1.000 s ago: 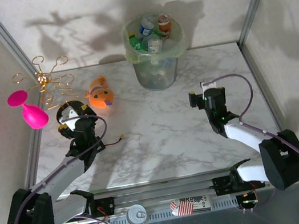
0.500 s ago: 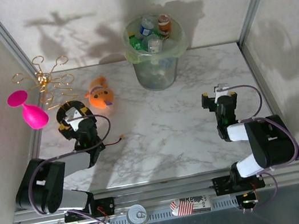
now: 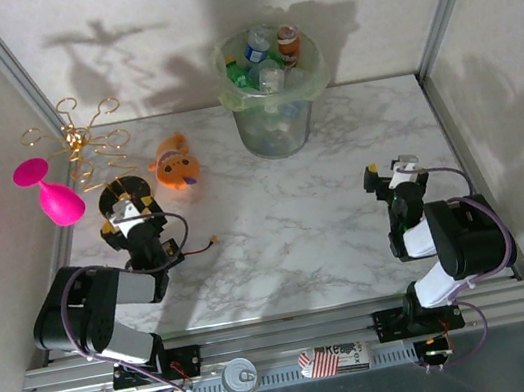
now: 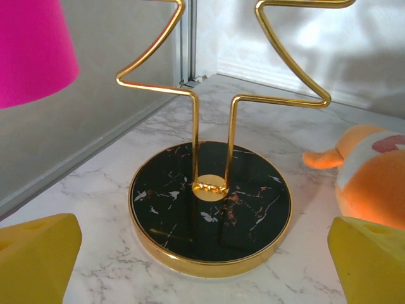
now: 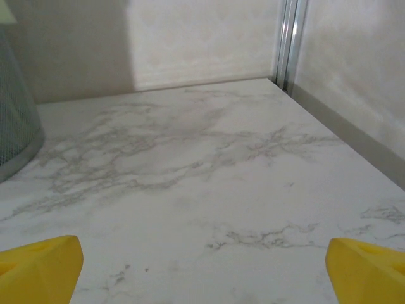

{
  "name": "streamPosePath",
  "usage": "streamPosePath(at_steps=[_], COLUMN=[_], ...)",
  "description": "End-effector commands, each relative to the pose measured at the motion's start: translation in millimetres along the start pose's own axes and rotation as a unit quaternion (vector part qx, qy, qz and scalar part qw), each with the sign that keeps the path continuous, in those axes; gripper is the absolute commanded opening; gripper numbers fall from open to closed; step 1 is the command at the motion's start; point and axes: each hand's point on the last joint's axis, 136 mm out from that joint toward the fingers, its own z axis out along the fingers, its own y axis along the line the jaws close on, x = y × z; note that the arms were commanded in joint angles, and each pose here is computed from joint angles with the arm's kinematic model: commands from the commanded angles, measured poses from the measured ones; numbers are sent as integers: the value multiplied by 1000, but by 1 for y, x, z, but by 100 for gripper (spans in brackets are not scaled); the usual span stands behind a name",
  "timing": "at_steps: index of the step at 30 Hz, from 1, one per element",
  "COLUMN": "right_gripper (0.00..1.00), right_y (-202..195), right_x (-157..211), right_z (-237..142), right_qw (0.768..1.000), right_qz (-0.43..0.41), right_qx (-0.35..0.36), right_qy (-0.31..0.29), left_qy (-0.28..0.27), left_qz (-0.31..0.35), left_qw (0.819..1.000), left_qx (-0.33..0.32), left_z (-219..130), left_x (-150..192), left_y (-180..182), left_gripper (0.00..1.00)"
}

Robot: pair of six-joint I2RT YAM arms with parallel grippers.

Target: Put the plastic bottles in the bin

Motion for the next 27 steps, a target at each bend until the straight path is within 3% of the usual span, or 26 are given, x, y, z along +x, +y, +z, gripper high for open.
streamPosePath(at_steps=[1, 10, 11, 27], right_gripper=[99, 99, 99, 99], right_y=[1, 1, 1, 5], right_x=[-15, -15, -15, -14], right_z=[-1, -1, -1, 0], right_qw=[999, 999, 999, 999], right_qz=[13, 13, 13, 6], right_qx=[-3, -2, -2, -12], right_qy=[-31, -32, -32, -30], left_qy=[-16, -22, -50, -32], left_qz=[-34, -39, -45, -36], left_qw=[998, 997, 995, 997], left_qx=[45, 67, 68, 64], left_z=[2, -6, -12, -9], left_x=[-13, -8, -12, -7], left_y=[-12, -11, -7, -11], left_gripper=[100, 100, 100, 100])
